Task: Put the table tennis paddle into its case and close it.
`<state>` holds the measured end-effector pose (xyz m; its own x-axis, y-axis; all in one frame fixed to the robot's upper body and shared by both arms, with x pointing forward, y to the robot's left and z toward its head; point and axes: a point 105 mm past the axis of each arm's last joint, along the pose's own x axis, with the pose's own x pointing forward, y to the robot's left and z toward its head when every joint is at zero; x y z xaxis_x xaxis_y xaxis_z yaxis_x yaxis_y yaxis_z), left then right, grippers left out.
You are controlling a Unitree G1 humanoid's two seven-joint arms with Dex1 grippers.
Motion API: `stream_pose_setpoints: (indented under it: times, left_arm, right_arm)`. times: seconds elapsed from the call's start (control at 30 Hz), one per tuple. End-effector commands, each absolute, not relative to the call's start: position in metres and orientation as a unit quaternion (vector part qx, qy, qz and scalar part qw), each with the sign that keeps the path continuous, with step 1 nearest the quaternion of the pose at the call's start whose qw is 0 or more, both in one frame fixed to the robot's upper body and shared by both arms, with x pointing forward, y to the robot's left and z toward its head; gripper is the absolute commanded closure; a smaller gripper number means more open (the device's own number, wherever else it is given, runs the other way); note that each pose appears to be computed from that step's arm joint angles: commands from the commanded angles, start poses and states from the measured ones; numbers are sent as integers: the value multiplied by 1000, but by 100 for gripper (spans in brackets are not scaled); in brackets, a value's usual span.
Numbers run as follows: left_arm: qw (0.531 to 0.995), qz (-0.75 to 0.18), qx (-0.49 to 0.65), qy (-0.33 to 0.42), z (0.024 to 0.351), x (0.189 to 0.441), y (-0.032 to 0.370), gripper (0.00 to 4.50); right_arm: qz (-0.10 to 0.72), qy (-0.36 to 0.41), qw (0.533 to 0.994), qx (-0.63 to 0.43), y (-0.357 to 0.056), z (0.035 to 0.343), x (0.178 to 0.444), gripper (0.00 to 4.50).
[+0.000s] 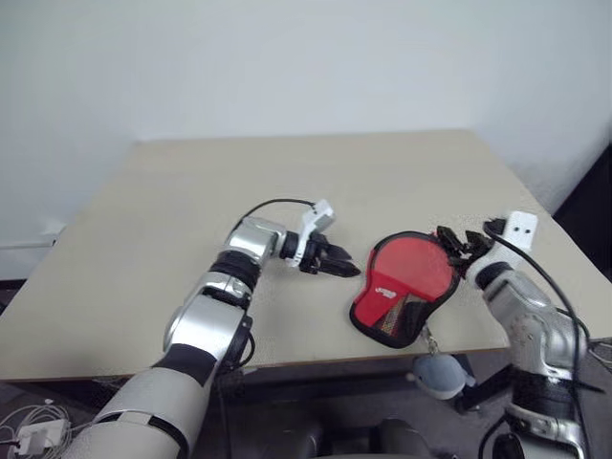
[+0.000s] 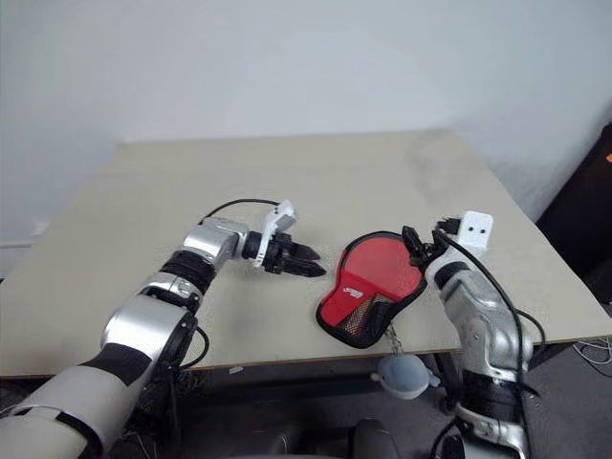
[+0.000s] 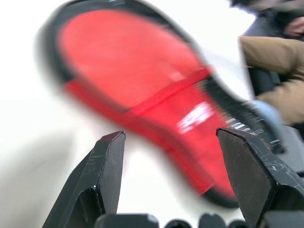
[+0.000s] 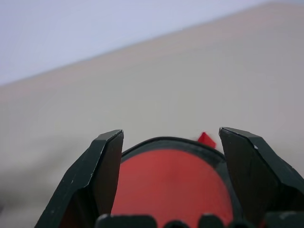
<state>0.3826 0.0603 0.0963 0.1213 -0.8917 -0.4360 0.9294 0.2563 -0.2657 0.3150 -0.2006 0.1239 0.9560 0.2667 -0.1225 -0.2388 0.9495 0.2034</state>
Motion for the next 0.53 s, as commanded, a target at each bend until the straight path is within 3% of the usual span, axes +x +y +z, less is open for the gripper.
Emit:
stream_pose_setpoints:
  times: [0.03,0.33,0.53]
  left_arm:
    - [769,-602,64,205,123,396,71,122]
    - [757,-602,44,250,92,381,101,122]
    - [731,-614,54,292,72,363,127,122]
  right_arm:
    - [223,56,970,77,-184,141,282,100]
    - [349,138,927,17,-182,119,208,100]
    - [372,149,916,4,-182,116,198,100]
